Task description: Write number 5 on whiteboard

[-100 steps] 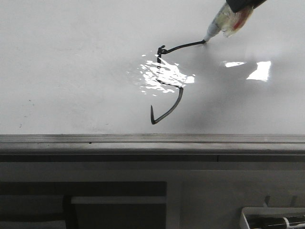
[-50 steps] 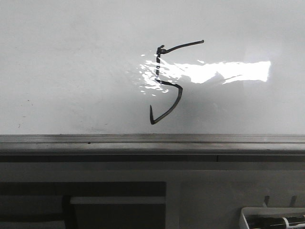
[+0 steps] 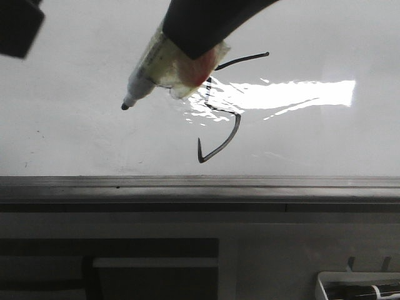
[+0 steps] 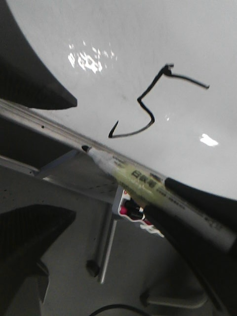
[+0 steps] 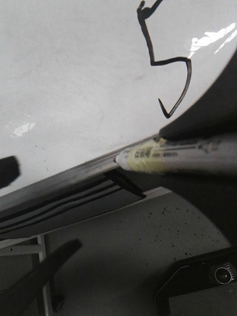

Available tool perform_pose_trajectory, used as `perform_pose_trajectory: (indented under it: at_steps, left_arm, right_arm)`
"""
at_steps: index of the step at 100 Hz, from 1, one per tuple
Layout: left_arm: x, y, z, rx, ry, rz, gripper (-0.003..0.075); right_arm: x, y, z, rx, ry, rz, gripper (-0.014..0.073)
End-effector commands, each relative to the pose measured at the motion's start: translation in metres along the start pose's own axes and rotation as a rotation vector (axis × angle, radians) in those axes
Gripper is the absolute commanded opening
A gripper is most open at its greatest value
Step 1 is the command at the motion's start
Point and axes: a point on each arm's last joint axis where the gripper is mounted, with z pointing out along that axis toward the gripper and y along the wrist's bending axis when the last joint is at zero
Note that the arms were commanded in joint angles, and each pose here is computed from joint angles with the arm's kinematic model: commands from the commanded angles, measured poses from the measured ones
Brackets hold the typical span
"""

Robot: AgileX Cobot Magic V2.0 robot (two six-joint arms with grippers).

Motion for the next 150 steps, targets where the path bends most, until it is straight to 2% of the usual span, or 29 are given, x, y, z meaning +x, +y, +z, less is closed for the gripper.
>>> perform_pose_trajectory:
  at_steps: [1, 22, 57, 83, 118, 128, 144, 150]
  left_arm:
    - [-0.015, 0.001, 0.007, 0.012, -0.056, 0.000, 0.0351]
    - [-0.017, -0.003, 0.029, 0.046, -0.040, 0.014, 0.0349]
    - [-0.019, -0.004, 0.032, 0.032, -0.056, 0.019, 0.0344]
    - [-0.019, -0.002, 0.035, 0.027, -0.051, 0.015, 0.0225]
    - [-0.016, -0.003, 0.040, 0.053, -0.021, 0.013, 0.0216]
    - [-0.015, -0.003, 0.045, 0.061, -0.007, 0.003, 0.0160]
    - [-0.013, -0.002, 0.048, 0.066, 0.004, -0.003, -0.0021]
    - [-0.013, -0.002, 0.048, 0.066, 0.004, -0.003, -0.0020]
  right_arm:
    - [-0.011, -0.004, -0.009, 0.017, -0.099, -0.022, -0.0069]
    - [-0.008, 0.001, -0.006, -0.017, -0.103, -0.024, -0.0069]
    - [-0.010, 0.003, -0.006, -0.038, -0.128, -0.031, -0.0069]
    - [-0.014, 0.016, -0.009, -0.084, -0.151, -0.092, -0.0069]
    - [-0.015, 0.015, -0.009, -0.084, -0.155, -0.091, -0.0069]
    - [-0.015, 0.015, -0.009, -0.084, -0.155, -0.091, -0.0069]
    - [-0.015, 0.015, -0.010, -0.084, -0.157, -0.090, -0.0069]
    - [-0.014, 0.015, -0.009, -0.085, -0.151, -0.090, -0.0069]
